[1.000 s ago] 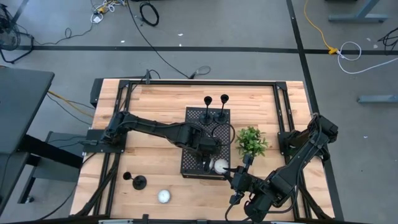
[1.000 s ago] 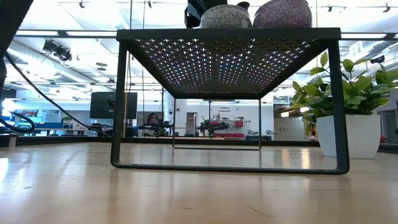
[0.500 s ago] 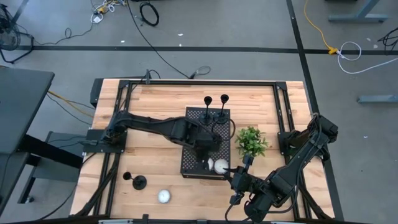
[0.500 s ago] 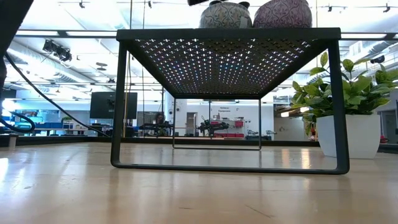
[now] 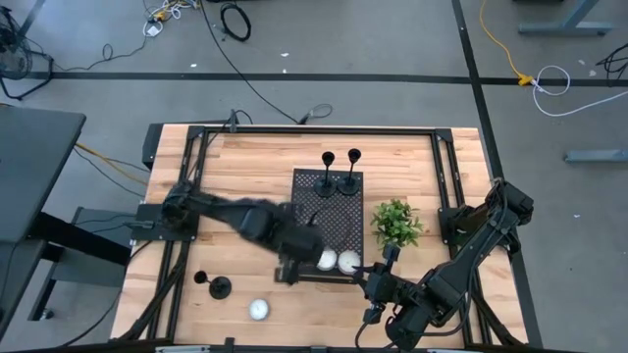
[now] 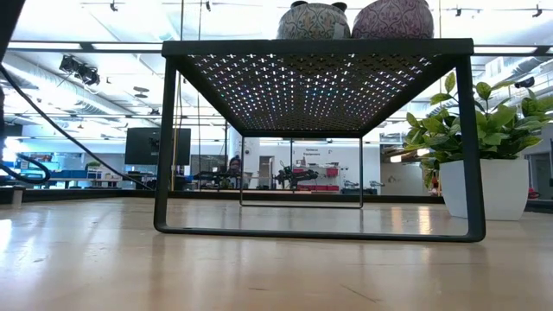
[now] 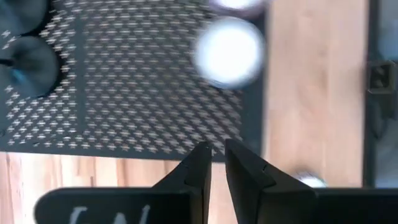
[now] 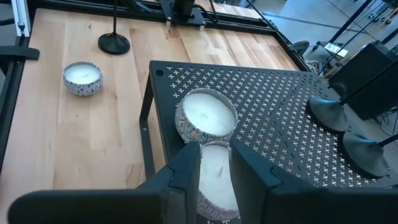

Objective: Pick & Place candle stick holders
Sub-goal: Put the white candle on the shelf aligned with the other white candles

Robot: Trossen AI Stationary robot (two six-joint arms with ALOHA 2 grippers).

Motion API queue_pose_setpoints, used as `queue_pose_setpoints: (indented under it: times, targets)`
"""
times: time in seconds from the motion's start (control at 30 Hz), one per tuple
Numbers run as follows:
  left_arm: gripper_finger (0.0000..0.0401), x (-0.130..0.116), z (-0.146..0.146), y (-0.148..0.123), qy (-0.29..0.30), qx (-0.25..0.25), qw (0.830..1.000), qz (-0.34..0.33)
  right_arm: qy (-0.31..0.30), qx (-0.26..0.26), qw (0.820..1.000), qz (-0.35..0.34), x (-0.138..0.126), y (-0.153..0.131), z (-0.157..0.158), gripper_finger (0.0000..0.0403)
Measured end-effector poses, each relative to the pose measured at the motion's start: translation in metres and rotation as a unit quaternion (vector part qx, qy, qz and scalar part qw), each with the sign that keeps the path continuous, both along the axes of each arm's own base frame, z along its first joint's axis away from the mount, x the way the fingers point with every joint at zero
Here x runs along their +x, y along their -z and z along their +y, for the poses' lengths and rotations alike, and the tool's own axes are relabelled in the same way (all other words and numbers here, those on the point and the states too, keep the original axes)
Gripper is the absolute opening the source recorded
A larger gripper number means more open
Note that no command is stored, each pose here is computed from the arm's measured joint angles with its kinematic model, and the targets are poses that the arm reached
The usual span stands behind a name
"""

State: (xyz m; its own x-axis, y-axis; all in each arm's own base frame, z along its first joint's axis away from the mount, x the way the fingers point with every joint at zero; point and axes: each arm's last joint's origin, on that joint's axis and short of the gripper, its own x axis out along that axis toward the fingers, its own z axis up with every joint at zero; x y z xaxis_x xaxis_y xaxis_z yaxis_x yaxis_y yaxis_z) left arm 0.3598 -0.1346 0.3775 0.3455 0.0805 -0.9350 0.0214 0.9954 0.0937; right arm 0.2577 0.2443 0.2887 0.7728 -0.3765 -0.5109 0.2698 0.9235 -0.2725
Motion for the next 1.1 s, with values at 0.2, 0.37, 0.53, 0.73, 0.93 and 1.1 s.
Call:
queue_pose_setpoints:
  times: [0.2,0.37,0.53,0.73,0.93,1.1]
  targets:
    - [0.005,-0.021,-0.035,-0.004,0.026,-0.006,1.0,-0.007,-0.003,0.006,1.0,0.002,0.0,0.0,0.001,0.0086]
    - [0.005,-0.034,-0.059,-0.001,0.025,-0.017,1.0,-0.001,-0.004,0.009,1.0,0.002,0.0,0.0,0.001,0.0086]
    - [0.005,-0.047,-0.08,0.023,0.01,-0.01,0.999,0.04,-0.003,0.011,1.0,0.002,0.0,0.0,0.001,0.0086]
    - [0.005,-0.069,-0.098,0.054,-0.01,0.013,0.995,0.094,-0.004,0.017,1.0,-0.004,0.001,-0.001,0.002,0.0086]
    - [0.005,-0.094,-0.113,0.073,-0.025,0.045,0.993,0.108,-0.003,0.027,1.0,-0.013,0.003,-0.002,0.003,0.0086]
    - [0.005,-0.114,-0.119,0.087,-0.031,0.073,0.99,0.115,-0.008,0.034,0.999,-0.024,0.005,-0.003,0.005,0.0086]
